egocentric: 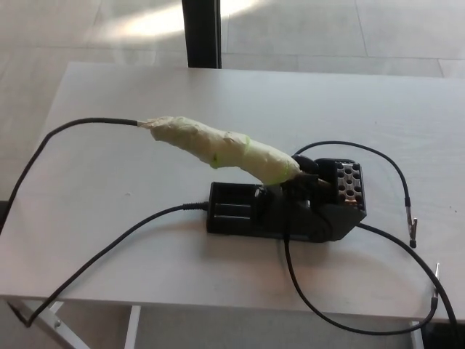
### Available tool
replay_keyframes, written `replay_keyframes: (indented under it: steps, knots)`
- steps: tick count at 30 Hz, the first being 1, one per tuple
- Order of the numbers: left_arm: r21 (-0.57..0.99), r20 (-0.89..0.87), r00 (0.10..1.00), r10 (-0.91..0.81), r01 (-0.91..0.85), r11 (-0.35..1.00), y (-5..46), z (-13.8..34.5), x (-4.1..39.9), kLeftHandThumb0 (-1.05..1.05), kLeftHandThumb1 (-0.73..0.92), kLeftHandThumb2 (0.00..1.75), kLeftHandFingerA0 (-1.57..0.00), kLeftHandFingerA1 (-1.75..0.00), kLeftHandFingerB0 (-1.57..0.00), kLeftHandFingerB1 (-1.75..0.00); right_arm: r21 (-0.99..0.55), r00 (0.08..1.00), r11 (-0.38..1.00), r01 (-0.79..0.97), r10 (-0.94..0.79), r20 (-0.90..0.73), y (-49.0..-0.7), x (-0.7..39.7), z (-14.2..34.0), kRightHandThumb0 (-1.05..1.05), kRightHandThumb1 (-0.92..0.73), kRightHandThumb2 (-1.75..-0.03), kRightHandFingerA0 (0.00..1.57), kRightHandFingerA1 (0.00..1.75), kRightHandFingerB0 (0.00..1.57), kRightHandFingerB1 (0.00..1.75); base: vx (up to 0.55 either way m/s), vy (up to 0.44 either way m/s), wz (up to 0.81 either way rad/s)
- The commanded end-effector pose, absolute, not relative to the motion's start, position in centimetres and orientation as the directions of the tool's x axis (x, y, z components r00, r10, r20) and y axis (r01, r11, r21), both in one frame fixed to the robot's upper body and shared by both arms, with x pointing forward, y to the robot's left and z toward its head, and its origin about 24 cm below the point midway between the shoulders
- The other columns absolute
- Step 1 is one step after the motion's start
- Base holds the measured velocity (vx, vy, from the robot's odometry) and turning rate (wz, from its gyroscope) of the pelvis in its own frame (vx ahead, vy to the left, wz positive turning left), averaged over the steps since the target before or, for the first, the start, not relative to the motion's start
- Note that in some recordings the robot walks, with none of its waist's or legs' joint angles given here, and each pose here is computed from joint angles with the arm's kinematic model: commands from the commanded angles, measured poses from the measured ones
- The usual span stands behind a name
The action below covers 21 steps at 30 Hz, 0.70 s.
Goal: Use the left hand of the robot to grab the soldering gun kept on the middle of the table and pull it out of its base and keep it on the left side of the base
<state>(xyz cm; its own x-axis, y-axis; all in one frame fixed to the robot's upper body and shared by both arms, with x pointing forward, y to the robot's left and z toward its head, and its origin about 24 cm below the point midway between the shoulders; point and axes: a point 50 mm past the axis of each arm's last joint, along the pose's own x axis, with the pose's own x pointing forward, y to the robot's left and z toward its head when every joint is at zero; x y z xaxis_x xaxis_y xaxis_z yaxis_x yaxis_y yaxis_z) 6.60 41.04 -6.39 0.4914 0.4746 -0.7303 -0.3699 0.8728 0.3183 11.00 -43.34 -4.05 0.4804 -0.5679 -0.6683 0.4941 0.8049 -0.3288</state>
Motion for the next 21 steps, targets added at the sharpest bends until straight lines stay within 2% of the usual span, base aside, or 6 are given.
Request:
replay_keyframes:
  steps: [1,6,14,15,18,21]
  knots:
    - [0.279,-0.711,0.535,0.456,-0.38,0.882,41.6,-5.7,6.8,-0.76,0.63,0.59,-0.63,-0.74,-0.65,-0.58,-0.283,0.524,0.809,0.515,-0.558,-0.644,-43.8,11.2,-3.4,-1.05,-0.36,-1.04,0.54,1.43,0.0,1.31,0.0,0.0,0.0]
    - [0.217,-0.591,0.609,0.529,-0.512,0.831,44.8,-1.0,10.8,-0.61,0.65,0.59,-0.77,-0.66,-0.6,-0.55,-0.36,0.523,0.794,0.489,-0.598,-0.608,-43.4,12.8,-3.3,-0.88,-0.24,-1.21,0.52,1.2,0.01,0.94,0.0,0.0,0.0]
    - [0.134,-0.322,0.858,0.4,-0.377,0.916,43.6,8.4,19.9,-0.68,0.6,0.59,-0.81,-0.59,-0.73,-0.49,-0.368,0.521,0.796,0.48,-0.596,-0.611,-43.3,12.6,-3.5,-0.98,-0.18,-1.08,0.45,1.6,0.0,1.45,0.0,0.0,0.01]
    - [0.19,-0.226,0.921,0.318,-0.279,0.941,42.4,11.2,21.9,-0.67,0.66,0.6,-0.65,-0.55,-0.5,-0.46,-0.365,0.518,0.794,0.487,-0.599,-0.611,-43.3,12.6,-3.4,-0.91,-0.24,-1.22,0.56,1.25,0.0,0.95,0.0,0.0,0.0]
    - [0.273,-0.099,0.97,0.223,-0.189,0.943,39.8,15.8,24.3,-0.51,0.73,0.6,-0.52,-0.53,-0.39,-0.45,-0.347,0.521,0.791,0.504,-0.599,-0.608,-43.3,12.9,-3.4,-0.99,-0.12,-1.15,0.44,1.65,0.0,1.53,0.0,0.0,0.0]
    - [0.329,-0.035,0.987,0.155,-0.135,0.935,37.8,18.8,25.8,-0.47,0.72,0.61,-0.48,-0.53,-0.4,-0.46,-0.361,0.514,0.793,0.491,-0.598,-0.615,-43.2,12.9,-3.5,-0.88,-0.21,-1.19,0.61,1.23,0.05,0.95,0.0,0.0,0.0]
